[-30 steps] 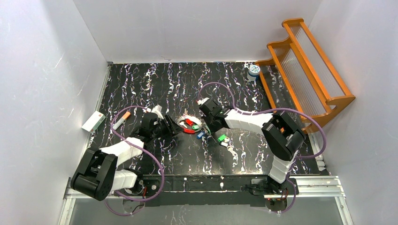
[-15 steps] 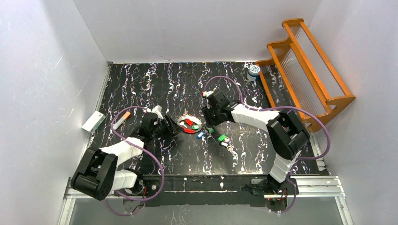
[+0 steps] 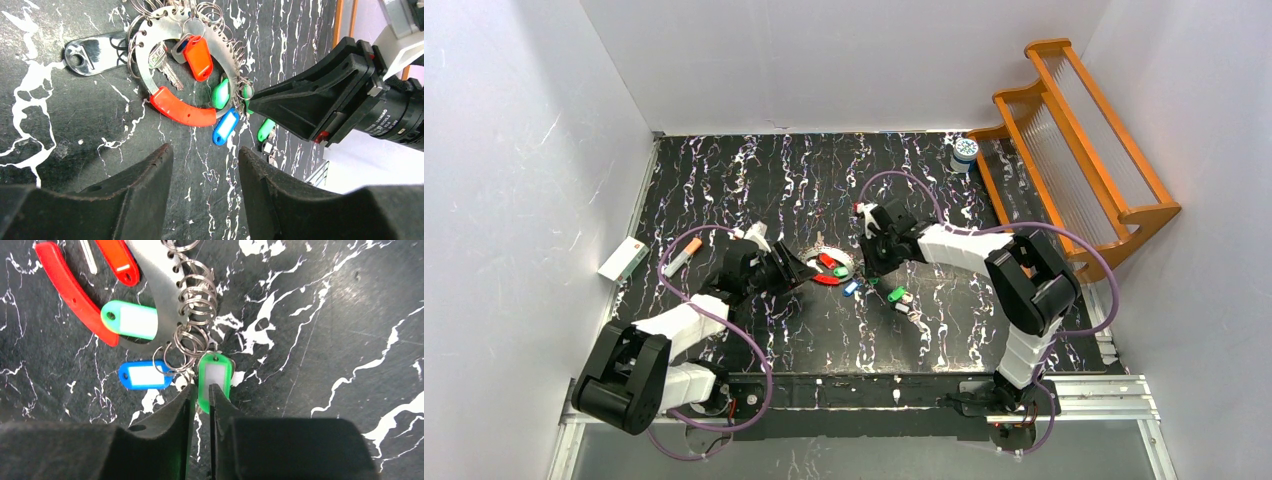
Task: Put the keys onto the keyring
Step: Adjust the keyring at the center of the board.
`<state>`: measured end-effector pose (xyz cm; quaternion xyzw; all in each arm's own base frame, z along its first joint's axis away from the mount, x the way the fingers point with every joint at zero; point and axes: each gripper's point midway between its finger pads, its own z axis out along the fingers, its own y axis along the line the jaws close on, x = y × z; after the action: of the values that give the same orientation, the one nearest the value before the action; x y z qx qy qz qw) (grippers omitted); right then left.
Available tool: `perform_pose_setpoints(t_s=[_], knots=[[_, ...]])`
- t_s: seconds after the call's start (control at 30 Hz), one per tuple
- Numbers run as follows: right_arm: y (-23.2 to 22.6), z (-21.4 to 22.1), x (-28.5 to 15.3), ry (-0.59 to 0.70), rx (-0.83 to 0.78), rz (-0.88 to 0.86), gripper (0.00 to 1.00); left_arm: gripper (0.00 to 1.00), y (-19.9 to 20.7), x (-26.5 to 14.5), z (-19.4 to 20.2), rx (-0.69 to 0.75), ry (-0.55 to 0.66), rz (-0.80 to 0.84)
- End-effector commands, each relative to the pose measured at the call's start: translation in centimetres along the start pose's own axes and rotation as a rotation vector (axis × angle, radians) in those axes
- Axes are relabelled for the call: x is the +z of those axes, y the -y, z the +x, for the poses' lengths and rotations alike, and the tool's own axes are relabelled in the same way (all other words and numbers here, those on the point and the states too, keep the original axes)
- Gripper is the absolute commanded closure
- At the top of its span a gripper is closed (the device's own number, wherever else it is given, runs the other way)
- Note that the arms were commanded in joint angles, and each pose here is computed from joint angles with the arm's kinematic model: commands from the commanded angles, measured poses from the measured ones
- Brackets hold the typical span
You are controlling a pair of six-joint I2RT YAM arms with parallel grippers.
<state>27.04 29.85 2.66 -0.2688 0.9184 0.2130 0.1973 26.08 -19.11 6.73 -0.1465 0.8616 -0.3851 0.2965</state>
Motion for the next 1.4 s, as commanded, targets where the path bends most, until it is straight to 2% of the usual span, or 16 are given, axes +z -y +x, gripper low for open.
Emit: perform_pose_setpoints(t_s=[0.0, 0.17, 0.27, 0.5, 0.57, 0.7, 1.0, 1.37], knots=[[-1.3, 2.0, -0.1, -0.041, -0.019, -0.073, 0.79, 0.51, 1.1, 0.1, -0.4, 0.007, -0.007, 0.027], [-3.5, 3.8, 0.0, -0.094, -0.047, -0.127, 0.8, 0.53, 0.4, 0.4, -0.3, -0.005, -0.016, -0.01], [-5.5, 3.5, -0.8, -0.076, -0.056, -0.204, 0.79, 0.54, -0.1, 0.5, -0.2, -0.001, -0.025, -0.036], [-6.1, -1.4, -3.7, 0.059, -0.018, -0.238, 0.61, 0.56, -0.9, 0.2, 0.6, -0.04, -0.04, -0.059], [-4.6, -2.6, -4.0, 0.085, 0.016, -0.225, 0.52, 0.58, -1.2, 0.1, 0.8, -0.057, -0.034, -0.067], [-2.2, -2.9, -3.2, 0.07, 0.064, -0.189, 0.46, 0.63, -1.6, -0.1, 0.9, -0.092, -0.016, -0.076], [-1.3, 0.3, -0.7, -0.027, 0.092, -0.196, 0.48, 0.72, -2.7, 0.7, 0.6, -0.105, 0.007, -0.119], [-5.1, 3.1, 0.7, -0.083, 0.071, -0.295, 0.59, 0.79, -4.0, 2.7, -1.0, -0.043, 0.013, -0.208]])
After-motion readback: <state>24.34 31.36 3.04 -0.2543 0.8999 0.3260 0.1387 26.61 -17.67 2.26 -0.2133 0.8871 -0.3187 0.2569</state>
